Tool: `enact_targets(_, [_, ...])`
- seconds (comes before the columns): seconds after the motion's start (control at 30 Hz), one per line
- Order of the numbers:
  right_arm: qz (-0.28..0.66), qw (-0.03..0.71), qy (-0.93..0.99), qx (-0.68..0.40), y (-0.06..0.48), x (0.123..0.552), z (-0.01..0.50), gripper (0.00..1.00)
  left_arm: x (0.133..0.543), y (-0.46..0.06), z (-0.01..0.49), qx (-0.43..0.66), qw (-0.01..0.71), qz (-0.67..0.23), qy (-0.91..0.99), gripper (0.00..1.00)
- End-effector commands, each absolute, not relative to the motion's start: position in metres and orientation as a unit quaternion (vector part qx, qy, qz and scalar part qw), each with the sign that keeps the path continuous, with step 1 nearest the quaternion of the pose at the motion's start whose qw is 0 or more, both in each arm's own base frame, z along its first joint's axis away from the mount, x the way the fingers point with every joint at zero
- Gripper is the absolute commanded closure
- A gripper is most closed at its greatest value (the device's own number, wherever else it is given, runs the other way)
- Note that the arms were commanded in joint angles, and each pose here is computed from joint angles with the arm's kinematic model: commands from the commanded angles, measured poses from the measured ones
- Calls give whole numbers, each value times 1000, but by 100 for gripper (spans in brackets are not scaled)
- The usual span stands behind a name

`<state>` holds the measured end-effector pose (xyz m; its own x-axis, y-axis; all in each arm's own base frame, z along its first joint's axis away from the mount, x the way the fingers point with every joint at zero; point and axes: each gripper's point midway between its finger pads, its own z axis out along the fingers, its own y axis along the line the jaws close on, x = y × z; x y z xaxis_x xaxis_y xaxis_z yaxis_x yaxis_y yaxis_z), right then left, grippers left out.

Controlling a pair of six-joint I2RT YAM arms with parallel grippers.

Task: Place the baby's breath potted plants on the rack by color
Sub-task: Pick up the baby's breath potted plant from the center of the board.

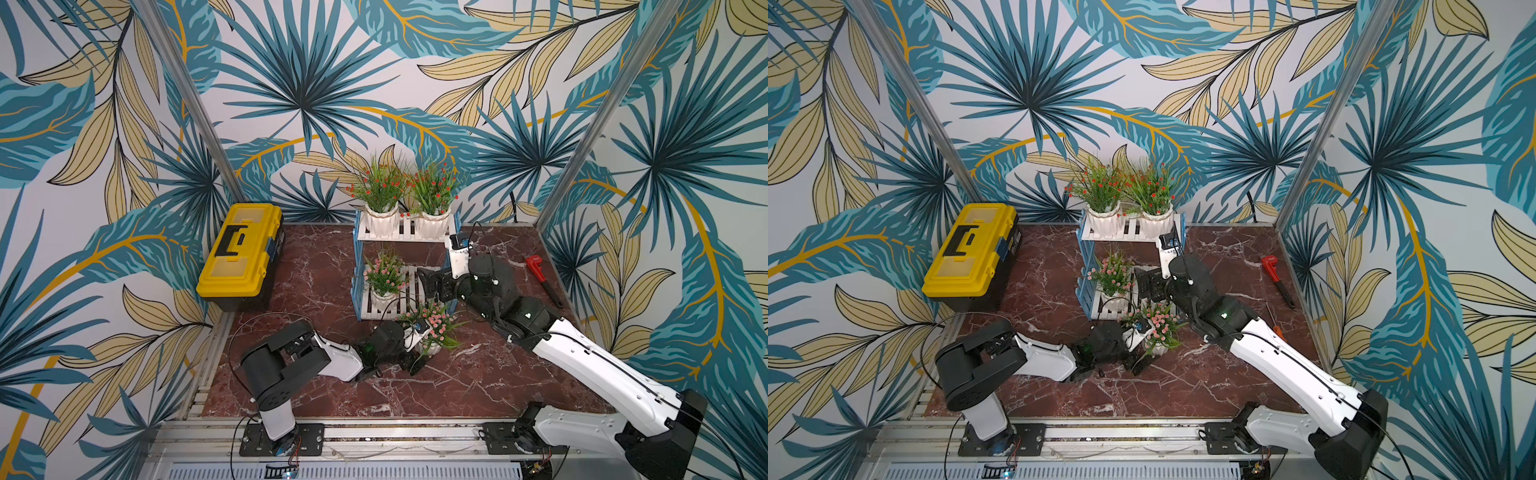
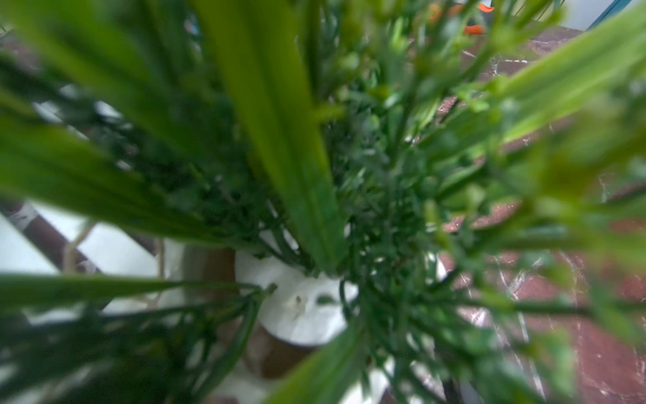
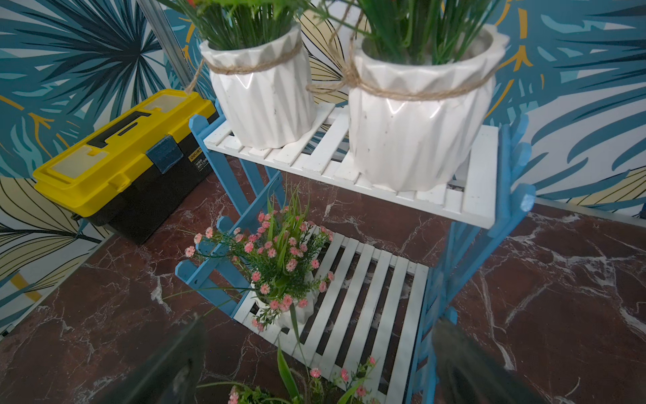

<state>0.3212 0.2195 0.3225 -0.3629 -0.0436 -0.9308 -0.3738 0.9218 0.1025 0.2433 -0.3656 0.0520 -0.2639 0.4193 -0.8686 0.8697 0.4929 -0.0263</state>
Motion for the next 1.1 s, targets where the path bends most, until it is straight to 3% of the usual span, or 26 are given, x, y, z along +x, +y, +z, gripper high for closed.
enact_targets(0.0, [149,550,813,-122,218,321,325,1,250,-377,58,440,441,-267,736,1])
enact_targets(0.73, [110,557,816,-115,189,301,330,1,282,-407,42,441,443,-270,732,1])
enact_targets(0.83, [110,556,816,-114,189,302,327,0,282,-403,41,434,445,-269,736,6])
enact_targets(0.97, [111,556,816,-113,189,302,325,1,278,-393,44,425,455,-266,736,28])
enact_targets(1.07, [112,556,816,-114,190,303,324,0,275,-388,46,422,455,-266,738,36])
